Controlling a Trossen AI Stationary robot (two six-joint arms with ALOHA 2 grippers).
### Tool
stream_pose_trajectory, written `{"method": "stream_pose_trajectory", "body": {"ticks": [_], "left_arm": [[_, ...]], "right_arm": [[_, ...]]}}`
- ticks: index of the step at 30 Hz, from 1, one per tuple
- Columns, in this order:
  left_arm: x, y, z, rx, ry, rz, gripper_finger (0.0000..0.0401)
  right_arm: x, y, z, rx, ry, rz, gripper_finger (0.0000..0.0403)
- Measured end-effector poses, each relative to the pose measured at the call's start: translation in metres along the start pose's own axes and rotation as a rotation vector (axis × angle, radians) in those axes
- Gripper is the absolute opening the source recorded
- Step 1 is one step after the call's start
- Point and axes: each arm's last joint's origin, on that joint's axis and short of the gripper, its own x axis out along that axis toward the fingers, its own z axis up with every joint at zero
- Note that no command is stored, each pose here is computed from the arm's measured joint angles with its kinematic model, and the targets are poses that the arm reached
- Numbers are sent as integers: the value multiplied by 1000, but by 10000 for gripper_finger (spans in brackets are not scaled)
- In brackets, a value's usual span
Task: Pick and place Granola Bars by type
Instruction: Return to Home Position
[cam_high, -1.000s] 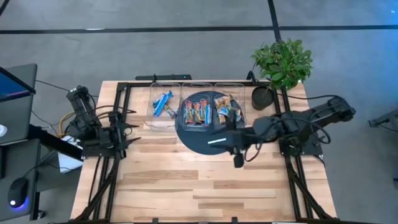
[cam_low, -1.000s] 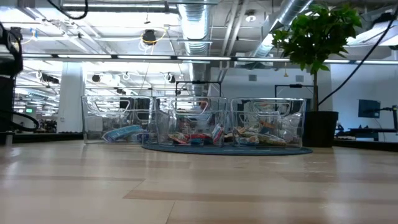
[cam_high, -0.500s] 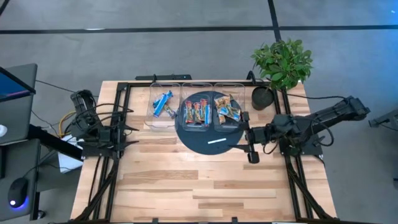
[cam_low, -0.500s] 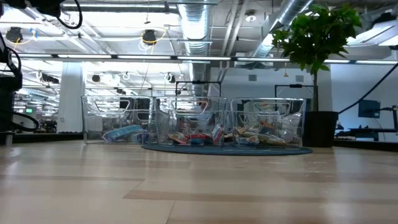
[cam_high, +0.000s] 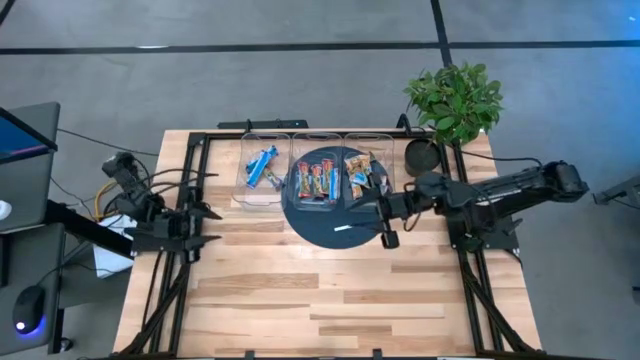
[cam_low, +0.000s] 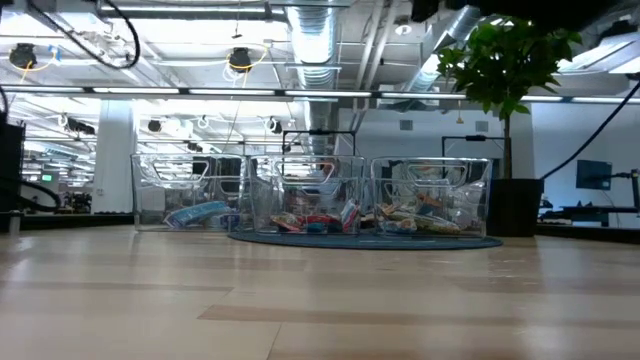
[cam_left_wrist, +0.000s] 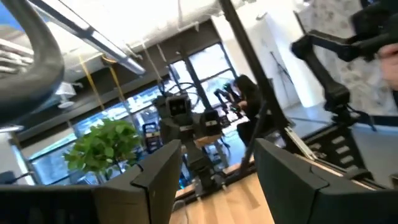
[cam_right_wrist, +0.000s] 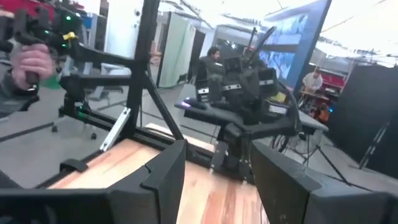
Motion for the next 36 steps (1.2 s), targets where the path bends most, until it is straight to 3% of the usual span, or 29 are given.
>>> {"method": "stream_pose_trajectory", "body": {"ticks": [6,14,19,26,36], "left_arm": [[5,-2,-29,-36,-4,81,199],[11,7,-48,-72,35,99,199],[12,15,-55,-94,84,153,199],[10,24,-62,-34,157,253,199],[7,36,-71,-8,197,271,199]], "right_arm": [[6,-3,-6,-24,-15,-10,174],[-2,-5,-19,-26,2,-18,174],[-19,-13,-36,21,-49,-61,173],[-36,-11,-53,44,-60,-96,172],[-48,-11,-67,80,-36,-128,172]]}}
